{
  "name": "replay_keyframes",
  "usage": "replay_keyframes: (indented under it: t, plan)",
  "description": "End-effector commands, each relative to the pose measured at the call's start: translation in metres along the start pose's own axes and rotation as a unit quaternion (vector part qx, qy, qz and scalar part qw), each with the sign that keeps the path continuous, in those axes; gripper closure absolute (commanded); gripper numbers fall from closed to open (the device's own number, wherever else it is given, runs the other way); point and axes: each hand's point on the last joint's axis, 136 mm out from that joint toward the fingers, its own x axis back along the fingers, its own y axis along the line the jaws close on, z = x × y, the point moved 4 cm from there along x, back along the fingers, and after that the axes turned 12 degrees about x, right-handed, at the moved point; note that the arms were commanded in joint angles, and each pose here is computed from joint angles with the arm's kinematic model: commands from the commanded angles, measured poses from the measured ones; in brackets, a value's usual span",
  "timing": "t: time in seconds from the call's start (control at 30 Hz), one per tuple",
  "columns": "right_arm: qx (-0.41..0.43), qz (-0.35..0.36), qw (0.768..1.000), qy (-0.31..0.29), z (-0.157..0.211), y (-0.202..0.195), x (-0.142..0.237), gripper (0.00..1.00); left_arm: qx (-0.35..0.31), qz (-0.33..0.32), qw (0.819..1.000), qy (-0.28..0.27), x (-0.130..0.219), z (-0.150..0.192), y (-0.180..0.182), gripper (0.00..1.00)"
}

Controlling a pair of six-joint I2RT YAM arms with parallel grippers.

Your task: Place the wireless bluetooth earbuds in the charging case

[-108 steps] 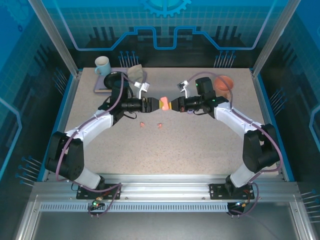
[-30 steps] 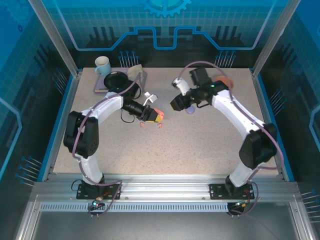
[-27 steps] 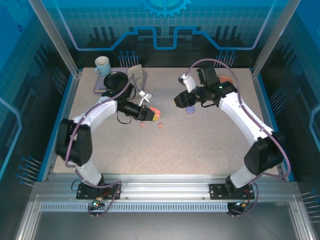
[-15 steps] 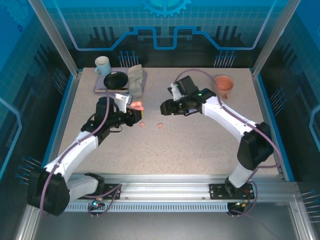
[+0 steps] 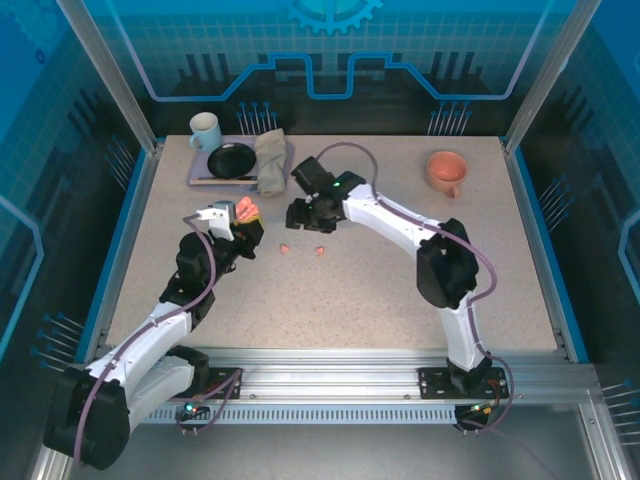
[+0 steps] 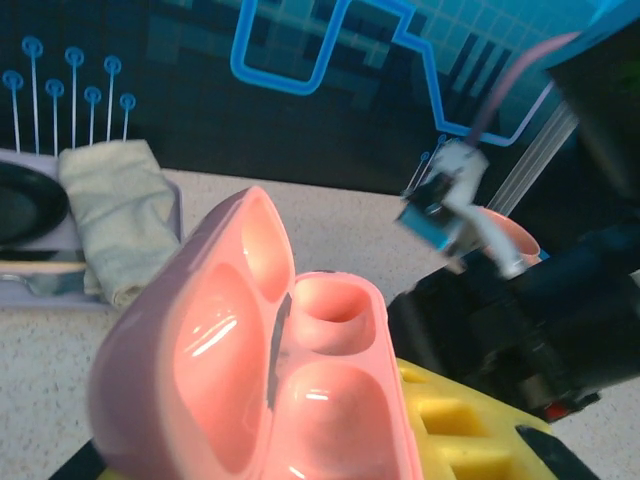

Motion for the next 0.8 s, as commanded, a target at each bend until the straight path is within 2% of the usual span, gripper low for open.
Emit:
replay_keyframes:
  t: [0.0, 0.17, 0.3, 0.53, 0.77]
  plan:
    - [-0.029, 0.052, 0.998, 0.023, 0.013, 0.003, -0.015, 0.42, -0.061, 0.084, 0.993, -0.051, 0.008, -0.018, -0.028, 1.00]
    - [-0.048, 0.070, 0.996, 0.022, 0.012, 0.003, -0.028, 0.42, -0.110, 0.172, 0.977, -0.057, 0.026, -0.008, -0.051, 1.00]
    - [-0.061, 0.077, 0.995, 0.021, 0.012, 0.002, -0.034, 0.43, -0.133, 0.200, 0.969, -0.062, 0.040, 0.002, -0.061, 1.00]
    - [-0.092, 0.093, 0.991, 0.030, 0.013, -0.002, -0.048, 0.43, -0.152, 0.179, 0.970, -0.071, 0.053, 0.021, -0.054, 1.00]
    - [-0.094, 0.109, 0.989, 0.041, 0.015, -0.004, -0.070, 0.44, -0.159, 0.147, 0.973, -0.080, 0.054, 0.014, -0.049, 1.00]
